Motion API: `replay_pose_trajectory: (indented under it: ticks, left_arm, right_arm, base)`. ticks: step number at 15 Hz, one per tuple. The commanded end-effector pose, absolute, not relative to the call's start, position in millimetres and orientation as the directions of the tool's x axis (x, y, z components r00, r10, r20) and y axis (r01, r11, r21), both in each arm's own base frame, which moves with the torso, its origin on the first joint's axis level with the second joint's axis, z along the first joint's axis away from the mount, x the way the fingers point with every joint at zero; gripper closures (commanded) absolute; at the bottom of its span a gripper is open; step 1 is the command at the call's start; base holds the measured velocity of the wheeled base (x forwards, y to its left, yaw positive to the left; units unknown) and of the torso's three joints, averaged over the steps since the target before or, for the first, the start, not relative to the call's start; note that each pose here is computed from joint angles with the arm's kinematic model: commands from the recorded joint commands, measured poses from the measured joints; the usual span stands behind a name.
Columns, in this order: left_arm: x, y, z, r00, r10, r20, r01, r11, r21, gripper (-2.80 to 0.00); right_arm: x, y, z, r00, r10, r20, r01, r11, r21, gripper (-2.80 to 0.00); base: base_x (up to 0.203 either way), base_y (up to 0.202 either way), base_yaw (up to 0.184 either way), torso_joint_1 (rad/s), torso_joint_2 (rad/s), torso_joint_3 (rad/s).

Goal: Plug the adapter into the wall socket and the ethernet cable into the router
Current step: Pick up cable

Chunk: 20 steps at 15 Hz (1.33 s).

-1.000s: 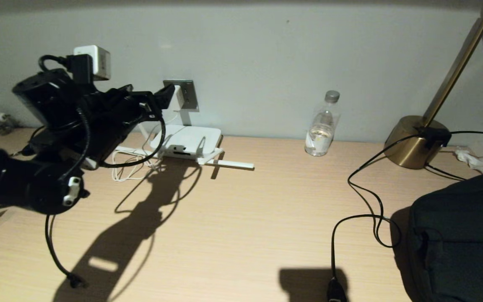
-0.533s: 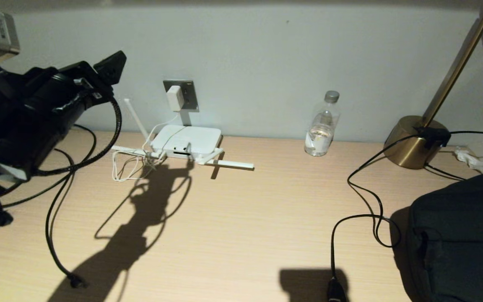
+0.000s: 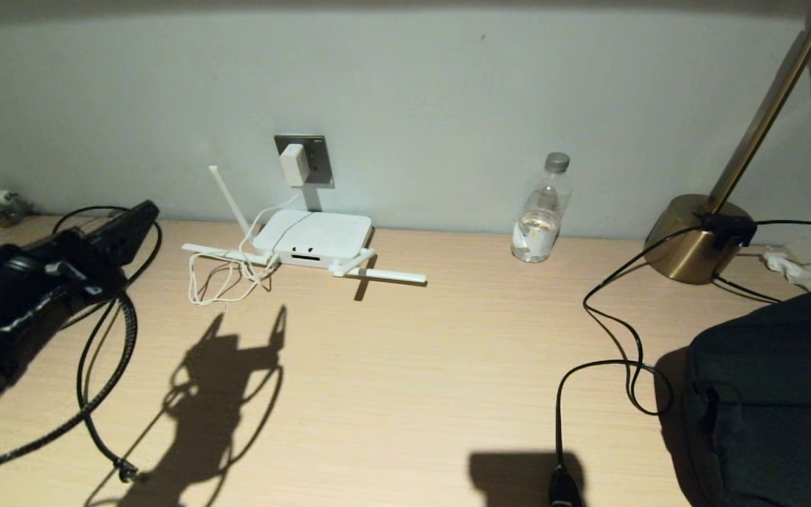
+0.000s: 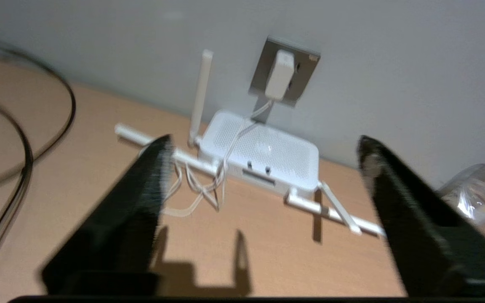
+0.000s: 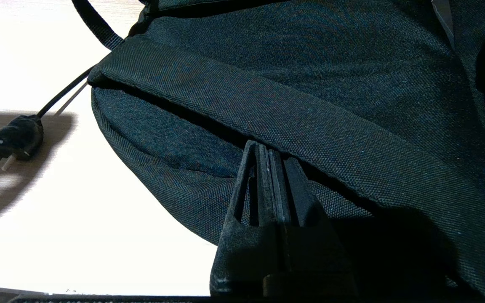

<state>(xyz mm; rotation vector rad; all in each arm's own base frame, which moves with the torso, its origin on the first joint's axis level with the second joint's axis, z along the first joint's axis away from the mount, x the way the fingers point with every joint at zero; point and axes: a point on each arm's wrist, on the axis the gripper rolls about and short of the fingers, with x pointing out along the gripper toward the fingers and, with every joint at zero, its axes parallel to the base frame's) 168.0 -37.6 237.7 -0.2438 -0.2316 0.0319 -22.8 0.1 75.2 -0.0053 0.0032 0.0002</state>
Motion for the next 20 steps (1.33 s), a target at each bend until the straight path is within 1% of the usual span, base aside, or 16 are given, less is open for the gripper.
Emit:
replay_pose_trajectory:
  ticks: [1, 3, 4, 6, 10, 15, 17, 19, 20]
  left_arm:
    - [149.9, -32.5, 234.3, 0.971, 0.067, 0.229, -0.002, 0.962, -0.271, 0.00]
    - [138.7, -28.4, 216.3, 0.981, 0.080, 0.176, -0.028, 0.959, -0.281, 0.00]
    - [132.7, -22.3, 209.6, 0.981, 0.111, 0.159, -0.062, 0.956, -0.288, 0.00]
    - [120.0, -3.2, 200.3, 0.961, 0.239, 0.141, -0.189, 0.935, -0.300, 0.00]
    - [74.9, 11.8, 168.2, 0.922, 0.376, 0.098, -0.332, 0.893, -0.303, 0.00]
    - [75.2, 15.4, 186.1, 0.902, 0.428, 0.057, -0.395, 0.871, -0.294, 0.00]
    - [79.6, 17.5, 181.7, 0.892, 0.448, -0.067, -0.449, 0.856, -0.255, 0.00]
    - [87.3, 27.6, 169.8, 0.813, 0.520, -0.263, -0.575, 0.788, -0.219, 0.00]
    - [94.9, 33.9, 166.3, 0.773, 0.541, -0.331, -0.622, 0.750, -0.225, 0.00]
  right_arm:
    - [-22.7, 0.1, 75.2, 1.000, 0.001, -0.005, -0.001, 1.000, -0.006, 0.00]
    - [-22.7, 0.1, 75.2, 1.000, 0.000, -0.005, 0.000, 1.000, -0.006, 0.00]
    - [-22.7, 0.1, 75.1, 1.000, 0.000, -0.006, 0.000, 1.000, -0.006, 0.00]
    - [-22.7, 0.1, 75.2, 1.000, 0.000, -0.005, 0.000, 1.000, -0.006, 0.00]
    - [-22.7, 0.1, 75.1, 1.000, 0.000, -0.006, 0.000, 1.000, -0.006, 0.00]
    - [-22.7, 0.0, 75.2, 1.000, 0.001, -0.005, -0.001, 1.000, -0.006, 0.00]
    - [-22.8, 0.0, 75.6, 1.000, 0.002, -0.003, -0.002, 1.000, -0.008, 0.00]
    - [-22.7, 0.0, 75.2, 1.000, 0.002, -0.005, -0.002, 1.000, -0.011, 0.00]
    - [-22.7, 0.0, 75.2, 1.000, 0.002, -0.005, -0.002, 1.000, -0.011, 0.00]
  base:
    - [0.000, 0.000, 0.000, 0.000, 0.00, 0.000]
    - [0.000, 0.000, 0.000, 0.000, 0.00, 0.000]
    - [0.000, 0.000, 0.000, 0.000, 0.00, 0.000]
    - [0.000, 0.000, 0.000, 0.000, 0.00, 0.000]
    - [0.000, 0.000, 0.000, 0.000, 0.00, 0.000]
    - [0.000, 0.000, 0.000, 0.000, 0.00, 0.000]
    - [0.000, 0.000, 0.000, 0.000, 0.00, 0.000]
    - [0.000, 0.000, 0.000, 0.000, 0.00, 0.000]
    - [0.000, 0.000, 0.000, 0.000, 0.00, 0.000]
